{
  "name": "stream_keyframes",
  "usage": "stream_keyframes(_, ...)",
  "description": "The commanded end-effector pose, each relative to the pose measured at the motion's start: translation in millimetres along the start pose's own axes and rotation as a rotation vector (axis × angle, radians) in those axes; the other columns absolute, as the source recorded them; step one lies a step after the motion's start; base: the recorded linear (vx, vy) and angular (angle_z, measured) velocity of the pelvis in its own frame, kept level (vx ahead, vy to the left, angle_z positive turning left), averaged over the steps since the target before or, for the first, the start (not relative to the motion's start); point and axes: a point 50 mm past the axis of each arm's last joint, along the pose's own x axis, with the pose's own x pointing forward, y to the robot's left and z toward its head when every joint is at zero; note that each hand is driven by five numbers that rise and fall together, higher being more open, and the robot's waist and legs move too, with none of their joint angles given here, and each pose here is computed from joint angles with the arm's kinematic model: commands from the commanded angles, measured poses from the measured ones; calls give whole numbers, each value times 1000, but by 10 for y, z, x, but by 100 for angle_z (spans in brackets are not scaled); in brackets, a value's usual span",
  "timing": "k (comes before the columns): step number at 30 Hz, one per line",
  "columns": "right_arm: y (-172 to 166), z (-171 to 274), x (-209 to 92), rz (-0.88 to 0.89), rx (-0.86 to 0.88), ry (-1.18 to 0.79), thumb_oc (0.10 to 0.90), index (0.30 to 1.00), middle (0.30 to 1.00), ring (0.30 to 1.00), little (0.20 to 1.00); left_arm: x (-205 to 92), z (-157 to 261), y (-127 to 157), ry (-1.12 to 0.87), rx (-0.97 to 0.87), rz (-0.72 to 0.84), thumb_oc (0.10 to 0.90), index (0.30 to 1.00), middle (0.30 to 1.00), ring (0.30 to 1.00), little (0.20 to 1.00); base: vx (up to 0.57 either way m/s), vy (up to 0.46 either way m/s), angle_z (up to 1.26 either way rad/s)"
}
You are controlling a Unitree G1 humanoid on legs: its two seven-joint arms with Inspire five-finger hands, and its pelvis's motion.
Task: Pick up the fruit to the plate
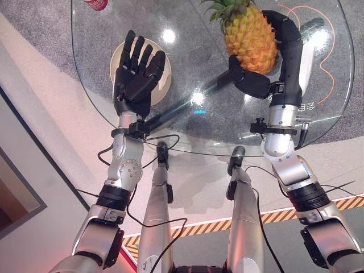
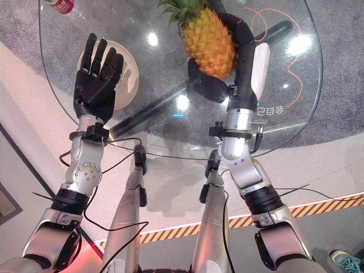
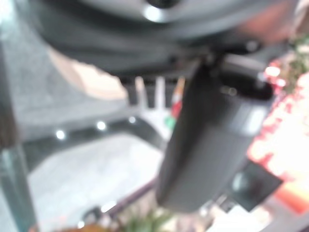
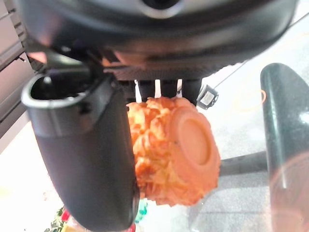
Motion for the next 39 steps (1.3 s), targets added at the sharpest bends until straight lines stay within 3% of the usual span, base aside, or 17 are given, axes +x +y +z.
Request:
stream_keyframes(1,-156,905,275,-85,187,-451,100,300,300,300,200,210,388,-542,-155,-61,-277,800,900,900,900,900,0,0,0)
stream_keyframes(15,-21,887,275,29,166,-418,100,300,300,300,200,217,372,-680,-136,-183,-379,800,900,900,900,900,0,0,0)
stream_keyframes(27,-35,943,264,26,183,-453,100,300,300,300,200,196,400,-922,-110,-157,-512,800,900,900,900,900,0,0,0)
stream_keyframes(39,-38,1078,280,38,216,-495,100,300,300,300,200,203,366,-991,-70,-151,-524,800,900,900,900,900,0,0,0)
